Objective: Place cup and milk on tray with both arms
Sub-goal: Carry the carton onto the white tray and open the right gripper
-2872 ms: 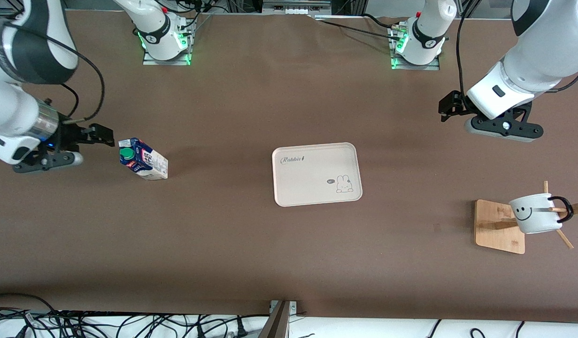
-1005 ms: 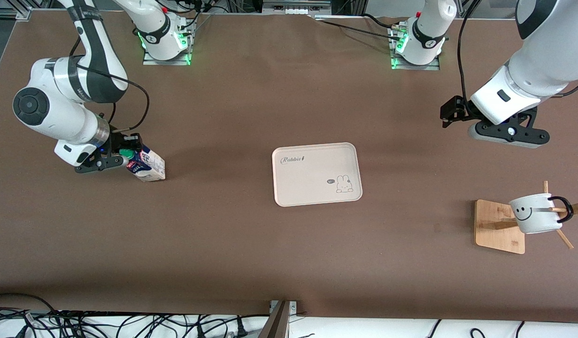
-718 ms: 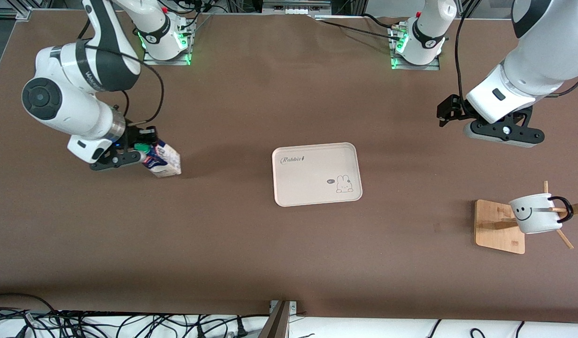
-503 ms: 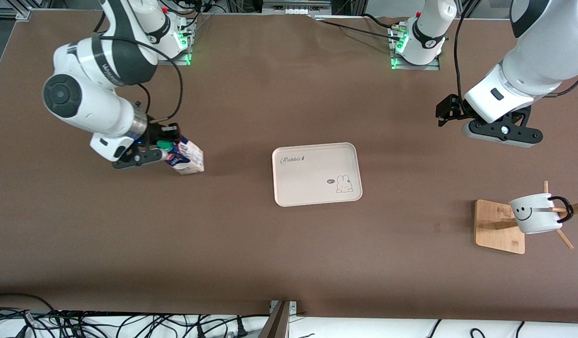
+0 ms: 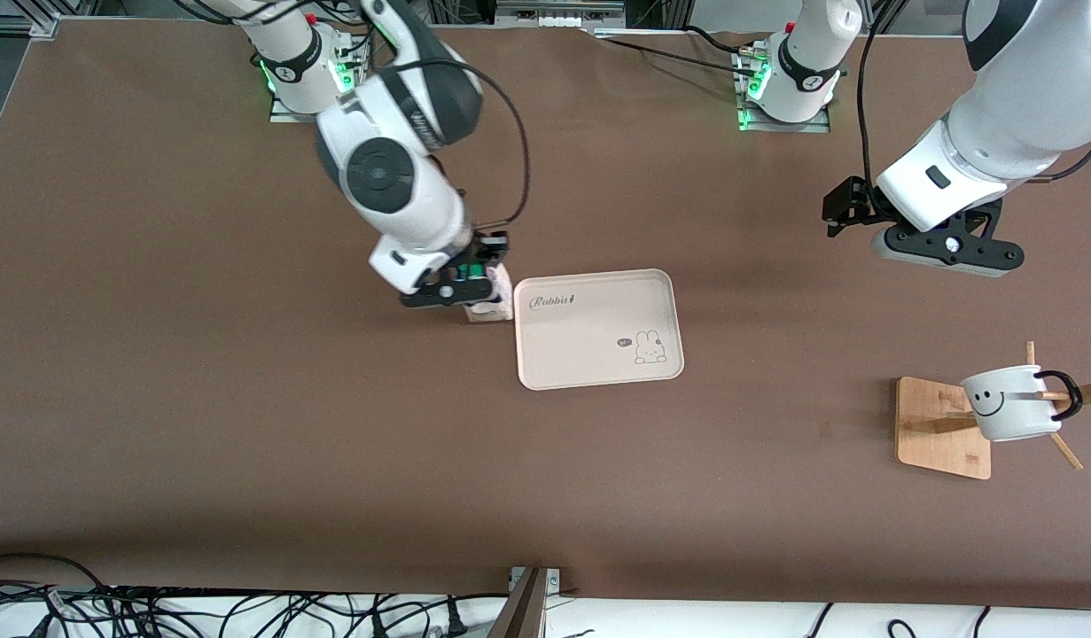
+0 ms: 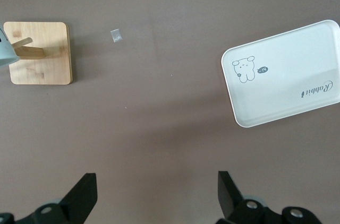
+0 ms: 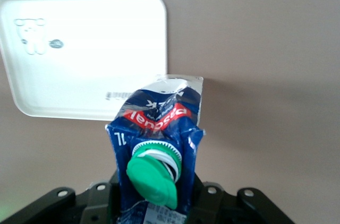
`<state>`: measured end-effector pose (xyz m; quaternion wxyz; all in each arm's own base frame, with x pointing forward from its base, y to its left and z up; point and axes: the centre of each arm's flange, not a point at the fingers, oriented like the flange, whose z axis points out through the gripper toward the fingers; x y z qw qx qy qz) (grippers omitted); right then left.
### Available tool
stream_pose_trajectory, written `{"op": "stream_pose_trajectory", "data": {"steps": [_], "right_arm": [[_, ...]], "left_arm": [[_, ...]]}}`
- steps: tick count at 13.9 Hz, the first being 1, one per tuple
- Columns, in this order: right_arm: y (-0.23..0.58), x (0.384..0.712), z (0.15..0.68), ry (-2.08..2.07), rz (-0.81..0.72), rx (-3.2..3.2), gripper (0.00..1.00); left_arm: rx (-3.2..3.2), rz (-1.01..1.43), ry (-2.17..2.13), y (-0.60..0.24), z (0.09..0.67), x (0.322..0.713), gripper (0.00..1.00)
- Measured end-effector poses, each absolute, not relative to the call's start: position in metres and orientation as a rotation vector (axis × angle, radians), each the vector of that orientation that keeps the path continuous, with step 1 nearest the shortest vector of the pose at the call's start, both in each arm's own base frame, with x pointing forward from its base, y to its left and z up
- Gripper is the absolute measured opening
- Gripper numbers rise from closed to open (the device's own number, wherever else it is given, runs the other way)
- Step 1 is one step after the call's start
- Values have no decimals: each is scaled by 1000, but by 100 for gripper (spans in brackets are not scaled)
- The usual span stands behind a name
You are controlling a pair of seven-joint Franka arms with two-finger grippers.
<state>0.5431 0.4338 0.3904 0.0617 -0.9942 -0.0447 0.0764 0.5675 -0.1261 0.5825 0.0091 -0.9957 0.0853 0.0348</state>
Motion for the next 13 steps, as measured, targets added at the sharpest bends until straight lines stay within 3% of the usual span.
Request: {"op": "stream_pose_trajectory", "data": {"steps": [4,13], "right_arm": [[478,537,362,-185,168,-3002,45],[496,530,339,-267,97,-3042,45]], "left_arm": [[-3110,112,265,-126,582,568,100],[-3118,116,237,-134,581,569,100]]}}
